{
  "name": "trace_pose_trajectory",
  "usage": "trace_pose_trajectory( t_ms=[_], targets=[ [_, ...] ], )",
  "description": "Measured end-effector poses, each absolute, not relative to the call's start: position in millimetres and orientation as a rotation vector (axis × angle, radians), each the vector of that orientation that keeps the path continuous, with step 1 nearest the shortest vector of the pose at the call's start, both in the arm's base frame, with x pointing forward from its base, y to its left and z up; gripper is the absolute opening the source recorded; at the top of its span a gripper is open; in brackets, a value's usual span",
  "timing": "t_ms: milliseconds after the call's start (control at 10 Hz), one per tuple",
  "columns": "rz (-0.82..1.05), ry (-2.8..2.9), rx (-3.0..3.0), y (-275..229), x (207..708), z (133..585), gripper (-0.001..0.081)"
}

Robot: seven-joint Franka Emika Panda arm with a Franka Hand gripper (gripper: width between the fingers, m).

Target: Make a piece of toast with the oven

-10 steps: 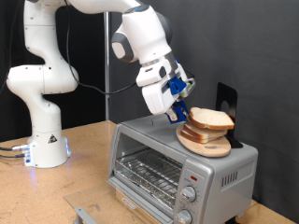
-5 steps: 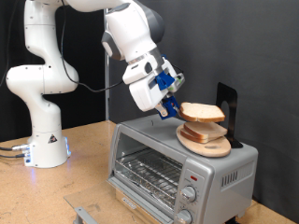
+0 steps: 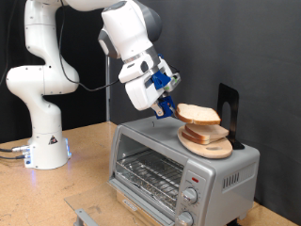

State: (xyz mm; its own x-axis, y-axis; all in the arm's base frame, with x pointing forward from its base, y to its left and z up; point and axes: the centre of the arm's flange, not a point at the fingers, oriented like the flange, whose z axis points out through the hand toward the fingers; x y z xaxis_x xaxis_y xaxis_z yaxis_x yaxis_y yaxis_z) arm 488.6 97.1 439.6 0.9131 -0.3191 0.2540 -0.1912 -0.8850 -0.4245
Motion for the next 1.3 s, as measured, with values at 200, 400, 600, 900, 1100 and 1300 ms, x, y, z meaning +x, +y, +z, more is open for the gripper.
trace_pose_trajectory(
  t_ms=[200,400,600,900,1100,1300],
  targets=[
    [-0.514,0.277,-2.652,94.3,466.2,439.1,0.0446],
    [-0.515,0.249,-2.602,84.0,441.7,441.6,0.0445],
    [-0.497,0.291,-2.583,67.4,418.9,441.9,0.0445],
    [-0.43,0.366,-2.565,37.1,386.6,434.6,0.0443],
    [-0.442,0.433,-2.54,12.0,368.6,432.6,0.0443],
    [-0.472,0.48,-2.516,-14.0,352.4,434.1,0.0443]
  ],
)
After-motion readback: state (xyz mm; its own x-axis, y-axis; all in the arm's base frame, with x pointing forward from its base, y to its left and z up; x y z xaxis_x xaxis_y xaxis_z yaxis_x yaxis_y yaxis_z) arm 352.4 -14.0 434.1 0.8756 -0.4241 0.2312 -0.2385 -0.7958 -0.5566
